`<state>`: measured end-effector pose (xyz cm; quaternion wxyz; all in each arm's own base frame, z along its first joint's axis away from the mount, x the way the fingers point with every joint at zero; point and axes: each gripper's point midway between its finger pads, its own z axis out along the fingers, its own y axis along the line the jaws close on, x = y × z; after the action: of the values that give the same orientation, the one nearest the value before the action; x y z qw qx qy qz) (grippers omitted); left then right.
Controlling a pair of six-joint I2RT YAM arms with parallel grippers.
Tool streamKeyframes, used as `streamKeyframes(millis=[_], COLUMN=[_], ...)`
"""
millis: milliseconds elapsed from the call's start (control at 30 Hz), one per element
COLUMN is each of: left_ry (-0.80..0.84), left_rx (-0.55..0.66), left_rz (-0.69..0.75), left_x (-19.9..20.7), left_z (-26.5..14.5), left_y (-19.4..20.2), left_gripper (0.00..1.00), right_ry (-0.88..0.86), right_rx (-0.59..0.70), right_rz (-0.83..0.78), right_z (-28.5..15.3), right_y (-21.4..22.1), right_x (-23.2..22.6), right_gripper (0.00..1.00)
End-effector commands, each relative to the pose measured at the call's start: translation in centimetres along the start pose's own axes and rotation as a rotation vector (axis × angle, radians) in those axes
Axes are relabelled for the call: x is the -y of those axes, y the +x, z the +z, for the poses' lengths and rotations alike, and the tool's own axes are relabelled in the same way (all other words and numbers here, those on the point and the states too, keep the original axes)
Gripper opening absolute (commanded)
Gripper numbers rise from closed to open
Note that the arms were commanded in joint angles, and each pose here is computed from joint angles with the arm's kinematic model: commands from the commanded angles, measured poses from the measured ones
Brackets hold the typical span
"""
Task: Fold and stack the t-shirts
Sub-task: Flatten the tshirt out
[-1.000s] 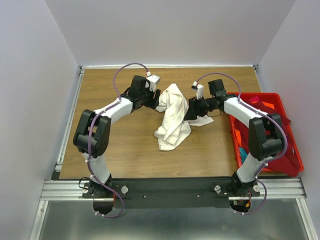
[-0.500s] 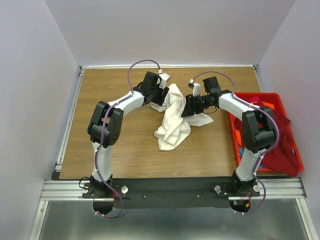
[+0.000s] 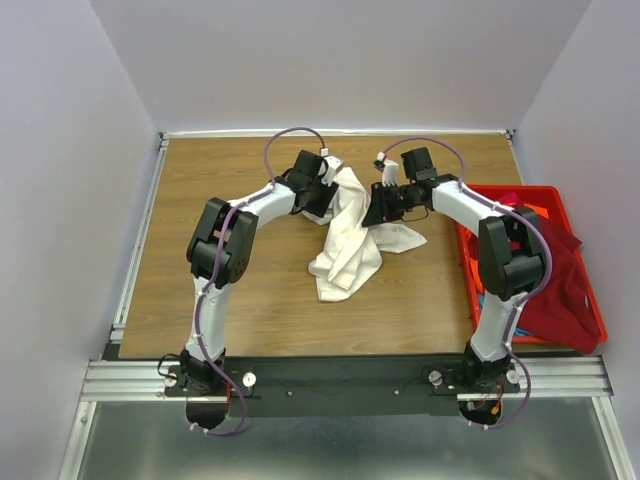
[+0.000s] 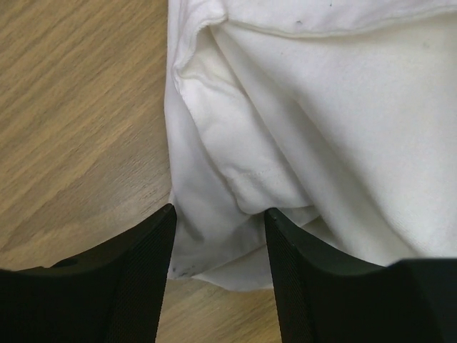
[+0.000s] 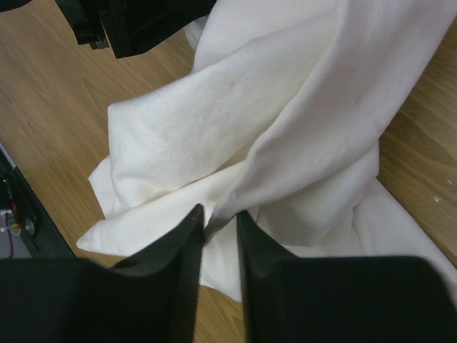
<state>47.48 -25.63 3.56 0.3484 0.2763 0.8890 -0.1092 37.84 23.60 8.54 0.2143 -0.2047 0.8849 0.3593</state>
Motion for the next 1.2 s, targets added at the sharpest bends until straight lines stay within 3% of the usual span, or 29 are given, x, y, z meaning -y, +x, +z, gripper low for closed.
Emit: streamKeyframes(millis=[0,100,200,300,333,367,500,700,833,1167], left_ry=[-0.005,-0.017,-0.01,0.0,-0.001,-0.009,-0.028,-0.037,-0.016,0.032], left_rx=[0.0,0.014,0.024,0.031,0.031,0.033,0.087,0.255,0.395,0.685], left_rz=[-0.018,-0.02,-0.02,-0.015,-0.015,-0.015,-0.009,0.008,0.026,0.065], left_x=[0.3,0.1,0.2,0.3,0.3,0.1,-0.5,-0.4,0.5,2.9], left_z=[0.5,0.5,0.6,0.5,0.3,0.1,-1.8,-8.3,-14.8,-28.8], left_y=[-0.1,-0.3,-0.5,-0.7,-0.6,-0.7,-2.1,-7.1,-10.4,-13.5], left_gripper=[0.57,0.52,0.4,0.19,0.05,0.0,0.0,0.0,0.0,0.0], right_ry=[0.052,0.083,0.101,0.122,0.128,0.134,0.167,0.261,0.356,0.637], right_rx=[-0.007,-0.008,-0.01,0.007,0.018,0.025,0.046,0.093,0.17,0.401], right_rz=[-0.005,-0.019,-0.036,-0.065,-0.111,-0.127,-0.236,-0.421,-0.541,-0.769], right_z=[0.2,0.1,-0.2,-1.2,-1.8,-2.2,-4.6,-9.2,-13.7,-25.7], right_y=[-0.4,-0.5,-0.6,-1.2,-1.7,-2.0,-3.3,-5.7,-8.3,-12.8], right_x=[0.7,1.3,1.5,1.1,0.9,0.7,-0.2,-1.7,-3.4,-7.7], right_gripper=[0.22,0.09,0.02,0.01,0.01,0.01,0.01,0.01,0.01,0.01])
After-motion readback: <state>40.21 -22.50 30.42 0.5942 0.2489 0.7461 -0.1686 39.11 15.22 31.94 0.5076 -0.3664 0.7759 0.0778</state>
